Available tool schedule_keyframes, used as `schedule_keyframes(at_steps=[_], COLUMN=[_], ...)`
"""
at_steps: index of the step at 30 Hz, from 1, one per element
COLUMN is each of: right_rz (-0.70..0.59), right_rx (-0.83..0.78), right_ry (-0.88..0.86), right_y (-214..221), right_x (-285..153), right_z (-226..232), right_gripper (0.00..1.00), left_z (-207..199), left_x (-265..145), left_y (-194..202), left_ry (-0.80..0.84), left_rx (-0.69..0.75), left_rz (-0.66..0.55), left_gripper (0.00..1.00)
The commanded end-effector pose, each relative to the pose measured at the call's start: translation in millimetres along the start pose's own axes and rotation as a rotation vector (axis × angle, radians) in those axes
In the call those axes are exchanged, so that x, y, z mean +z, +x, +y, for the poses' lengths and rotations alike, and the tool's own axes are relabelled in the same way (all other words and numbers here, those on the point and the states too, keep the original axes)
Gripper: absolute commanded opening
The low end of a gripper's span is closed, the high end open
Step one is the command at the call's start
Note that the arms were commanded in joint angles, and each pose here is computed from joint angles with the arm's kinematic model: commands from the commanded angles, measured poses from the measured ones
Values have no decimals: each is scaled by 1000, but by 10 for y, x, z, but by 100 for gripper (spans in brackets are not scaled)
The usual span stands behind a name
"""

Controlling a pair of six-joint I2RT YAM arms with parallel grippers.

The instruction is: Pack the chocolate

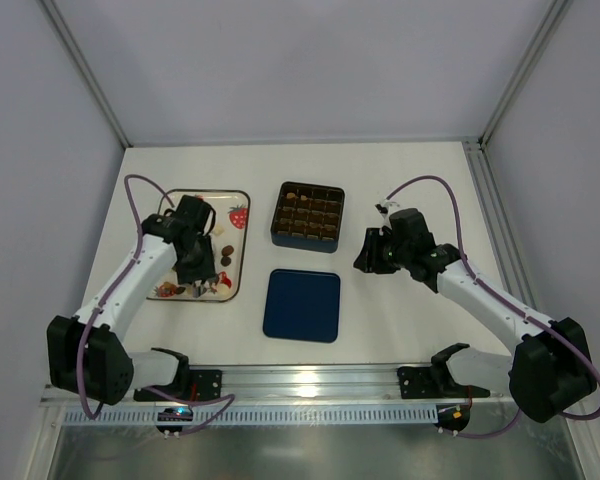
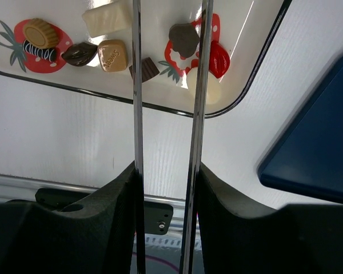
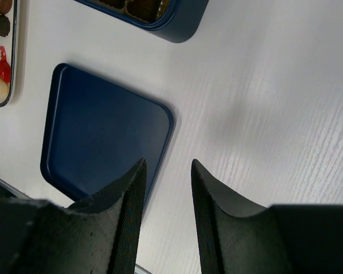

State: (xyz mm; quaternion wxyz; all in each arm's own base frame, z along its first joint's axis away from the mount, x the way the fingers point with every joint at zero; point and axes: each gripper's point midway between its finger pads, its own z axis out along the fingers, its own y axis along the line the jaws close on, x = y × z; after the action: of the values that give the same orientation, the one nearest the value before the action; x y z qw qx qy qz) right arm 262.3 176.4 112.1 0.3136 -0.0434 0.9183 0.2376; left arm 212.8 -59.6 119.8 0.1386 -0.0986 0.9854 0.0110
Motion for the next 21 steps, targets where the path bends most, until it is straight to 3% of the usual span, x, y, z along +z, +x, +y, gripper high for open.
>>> schedule_keyframes(at_steps=[1, 13, 21], right_rz=[-39, -32, -38], right_rx=[-8, -7, -10], right_ry=[-24, -21, -21], right_y=[-107, -104, -144], right_x=[-7, 14, 6], right_z=[62, 56, 69], right_gripper=[40, 40, 40], left_z=[-40, -23, -31], left_x=[51, -30, -221], left_y=[-125, -126, -169], left_ry=[27, 28, 47], left_rx=[-1, 0, 2], left_rz=[-24, -25, -48], left_gripper=[40, 24, 24])
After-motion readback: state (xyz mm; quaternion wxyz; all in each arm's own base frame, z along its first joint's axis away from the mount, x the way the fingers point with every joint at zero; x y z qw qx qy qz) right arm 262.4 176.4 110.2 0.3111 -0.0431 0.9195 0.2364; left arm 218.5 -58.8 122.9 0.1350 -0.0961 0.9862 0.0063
